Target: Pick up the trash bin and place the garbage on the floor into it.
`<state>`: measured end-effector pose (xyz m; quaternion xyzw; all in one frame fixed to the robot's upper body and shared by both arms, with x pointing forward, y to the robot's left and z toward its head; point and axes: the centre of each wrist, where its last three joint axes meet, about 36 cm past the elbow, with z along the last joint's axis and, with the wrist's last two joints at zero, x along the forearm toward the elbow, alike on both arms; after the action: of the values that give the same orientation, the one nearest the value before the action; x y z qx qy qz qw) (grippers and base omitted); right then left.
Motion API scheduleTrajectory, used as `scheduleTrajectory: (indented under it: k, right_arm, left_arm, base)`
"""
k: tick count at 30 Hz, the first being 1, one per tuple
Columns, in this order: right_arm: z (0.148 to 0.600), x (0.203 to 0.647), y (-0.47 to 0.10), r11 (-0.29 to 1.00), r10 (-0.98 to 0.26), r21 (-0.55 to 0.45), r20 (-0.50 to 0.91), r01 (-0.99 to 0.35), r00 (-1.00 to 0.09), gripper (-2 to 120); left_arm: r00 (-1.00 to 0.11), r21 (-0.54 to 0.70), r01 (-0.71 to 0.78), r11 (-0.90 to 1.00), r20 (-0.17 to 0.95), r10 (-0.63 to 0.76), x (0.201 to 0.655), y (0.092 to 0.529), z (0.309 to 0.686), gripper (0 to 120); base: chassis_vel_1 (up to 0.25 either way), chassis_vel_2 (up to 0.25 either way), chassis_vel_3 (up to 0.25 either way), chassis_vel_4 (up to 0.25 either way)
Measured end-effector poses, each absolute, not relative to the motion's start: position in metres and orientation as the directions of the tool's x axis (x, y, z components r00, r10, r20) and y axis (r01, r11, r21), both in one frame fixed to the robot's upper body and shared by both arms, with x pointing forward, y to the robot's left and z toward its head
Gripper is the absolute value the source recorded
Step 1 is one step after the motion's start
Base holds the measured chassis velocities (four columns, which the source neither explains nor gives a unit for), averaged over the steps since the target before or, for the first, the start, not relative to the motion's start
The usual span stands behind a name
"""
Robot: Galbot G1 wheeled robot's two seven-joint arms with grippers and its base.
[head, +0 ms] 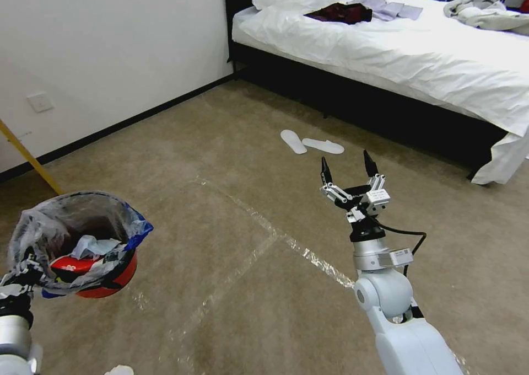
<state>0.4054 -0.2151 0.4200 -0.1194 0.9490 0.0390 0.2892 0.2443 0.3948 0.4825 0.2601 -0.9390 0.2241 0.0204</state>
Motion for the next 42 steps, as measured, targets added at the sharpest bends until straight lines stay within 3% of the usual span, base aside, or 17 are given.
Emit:
scheduleTrajectory:
  k: [42]
  right_arm:
    - [0.405,0.410,-0.190,0.947,-0.276,-0.004,-0.523,-0.321,-0.807,100]
  left_arm:
    - [-0.860,-0.409,-0.506,0.759,0.167,-0.483,0.248,0.397,0.480,4]
  base:
    - [-0.151,0.149,0.148,-0.149]
